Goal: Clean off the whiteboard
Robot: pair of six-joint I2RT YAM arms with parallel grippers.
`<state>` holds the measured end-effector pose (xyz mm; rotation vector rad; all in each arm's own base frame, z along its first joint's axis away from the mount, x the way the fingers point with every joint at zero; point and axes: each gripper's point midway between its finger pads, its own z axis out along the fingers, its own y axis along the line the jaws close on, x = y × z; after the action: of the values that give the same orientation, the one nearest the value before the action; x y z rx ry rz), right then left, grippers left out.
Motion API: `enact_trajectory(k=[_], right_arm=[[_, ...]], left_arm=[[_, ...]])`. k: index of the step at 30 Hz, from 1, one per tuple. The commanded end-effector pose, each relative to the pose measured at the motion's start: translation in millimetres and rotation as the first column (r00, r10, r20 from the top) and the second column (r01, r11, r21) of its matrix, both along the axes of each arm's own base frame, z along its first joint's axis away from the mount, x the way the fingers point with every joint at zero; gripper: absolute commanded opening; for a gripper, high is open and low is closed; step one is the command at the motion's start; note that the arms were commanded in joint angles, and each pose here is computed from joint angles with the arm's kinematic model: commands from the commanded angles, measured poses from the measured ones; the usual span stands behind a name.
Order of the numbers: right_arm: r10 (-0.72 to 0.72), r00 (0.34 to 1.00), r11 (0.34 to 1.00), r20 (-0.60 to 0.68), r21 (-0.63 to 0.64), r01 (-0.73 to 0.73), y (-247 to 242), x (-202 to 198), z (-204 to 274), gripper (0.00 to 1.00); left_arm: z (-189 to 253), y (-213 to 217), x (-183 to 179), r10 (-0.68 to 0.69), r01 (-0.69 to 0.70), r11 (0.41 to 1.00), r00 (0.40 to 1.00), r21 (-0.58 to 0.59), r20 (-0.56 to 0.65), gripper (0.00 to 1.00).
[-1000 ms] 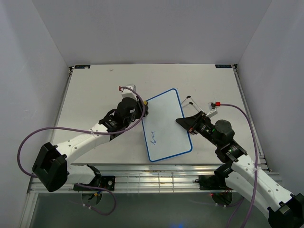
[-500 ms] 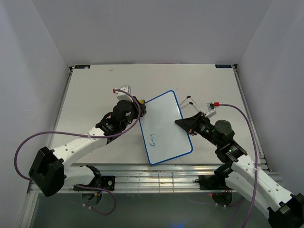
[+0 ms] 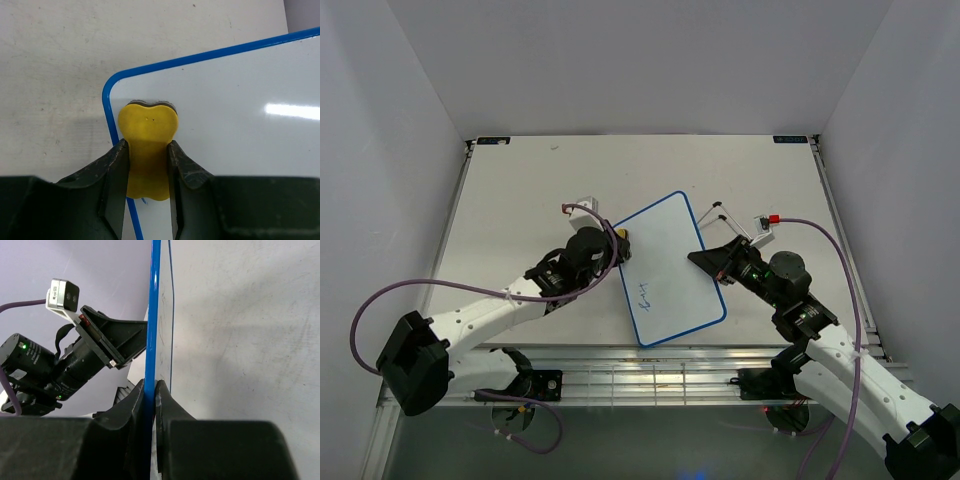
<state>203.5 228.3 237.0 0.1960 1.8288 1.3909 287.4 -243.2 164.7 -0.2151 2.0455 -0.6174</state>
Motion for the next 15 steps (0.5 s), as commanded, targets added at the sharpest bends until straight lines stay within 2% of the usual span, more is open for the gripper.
enact_trajectory(k=[1,9,15], right_arm=[[0.008,0.947,0.951,0.32,0.291,-0.106,-4,-25,132,0.08],[0.003,0.945,0.948,0.326,0.299,-0.106,-5,-26,136,0.08],[0.012,0.946,0.942,0.324,0.314,-0.119,-4,-27,136,0.08]], left_arm=[[-32,-2,-23,0.0,0.008,0.997,0.994,0.076,-0.105,0.0],[-39,-8,-39,0.0,0.003,1.0,0.993,0.025,-0.122,0.0],[-26,-29,-58,-0.09,0.084,0.994,0.992,-0.067,-0.086,0.0]])
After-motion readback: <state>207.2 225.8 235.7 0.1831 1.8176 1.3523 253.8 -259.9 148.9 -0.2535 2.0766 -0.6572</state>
